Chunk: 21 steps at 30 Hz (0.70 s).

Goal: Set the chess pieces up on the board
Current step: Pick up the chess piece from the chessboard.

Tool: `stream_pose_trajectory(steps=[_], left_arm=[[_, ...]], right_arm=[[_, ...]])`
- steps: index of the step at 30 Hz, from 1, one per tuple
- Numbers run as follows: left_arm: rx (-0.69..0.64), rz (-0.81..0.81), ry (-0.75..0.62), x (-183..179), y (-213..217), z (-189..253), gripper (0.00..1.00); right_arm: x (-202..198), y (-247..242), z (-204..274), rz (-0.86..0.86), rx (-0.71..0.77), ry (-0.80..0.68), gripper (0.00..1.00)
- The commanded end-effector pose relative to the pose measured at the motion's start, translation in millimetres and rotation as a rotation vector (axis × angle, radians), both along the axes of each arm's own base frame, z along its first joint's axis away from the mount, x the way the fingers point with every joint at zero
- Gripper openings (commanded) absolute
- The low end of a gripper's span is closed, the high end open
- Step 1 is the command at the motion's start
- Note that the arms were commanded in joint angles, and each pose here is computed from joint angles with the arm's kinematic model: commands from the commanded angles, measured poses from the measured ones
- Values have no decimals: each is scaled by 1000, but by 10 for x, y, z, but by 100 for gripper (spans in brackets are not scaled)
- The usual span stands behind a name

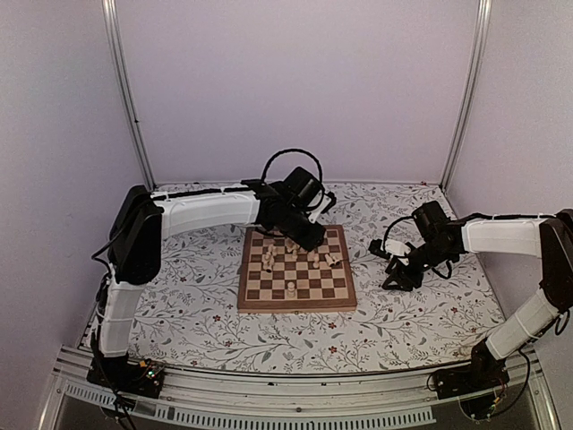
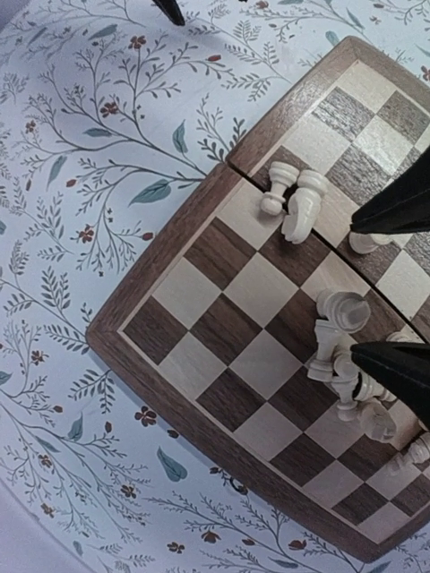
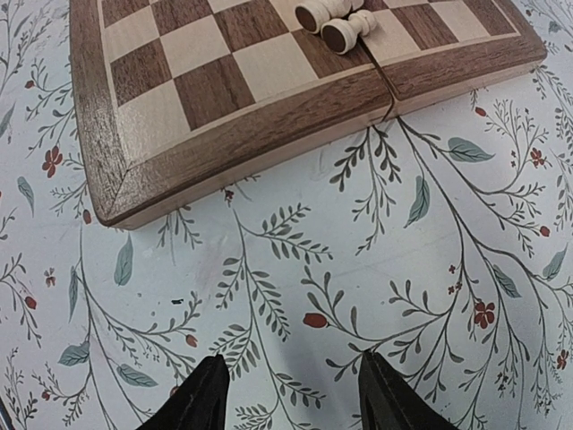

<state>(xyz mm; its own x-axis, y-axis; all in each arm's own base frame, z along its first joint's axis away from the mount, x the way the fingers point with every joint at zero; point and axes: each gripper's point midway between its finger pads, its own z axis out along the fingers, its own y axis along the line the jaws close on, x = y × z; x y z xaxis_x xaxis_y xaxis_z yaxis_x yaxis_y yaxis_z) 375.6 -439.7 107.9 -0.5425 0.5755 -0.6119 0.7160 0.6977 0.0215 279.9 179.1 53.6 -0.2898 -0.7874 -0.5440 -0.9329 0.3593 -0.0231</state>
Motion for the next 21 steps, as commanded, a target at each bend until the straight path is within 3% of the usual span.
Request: stream_pose_trajectory(steps=[1, 8, 18, 21], left_arm=[[-23, 12, -2, 136, -45, 20, 43], [-7, 27, 17, 177, -14, -116, 35], [22, 29, 46, 154, 20, -282, 35], [21, 24, 53, 144, 9, -306, 29]], right_arm=[[5, -11, 36, 10, -3, -18, 52], [7, -12, 47, 10, -3, -22, 52], [9, -24, 19, 6, -12, -15, 52], [11, -27, 18, 6, -13, -16, 52]])
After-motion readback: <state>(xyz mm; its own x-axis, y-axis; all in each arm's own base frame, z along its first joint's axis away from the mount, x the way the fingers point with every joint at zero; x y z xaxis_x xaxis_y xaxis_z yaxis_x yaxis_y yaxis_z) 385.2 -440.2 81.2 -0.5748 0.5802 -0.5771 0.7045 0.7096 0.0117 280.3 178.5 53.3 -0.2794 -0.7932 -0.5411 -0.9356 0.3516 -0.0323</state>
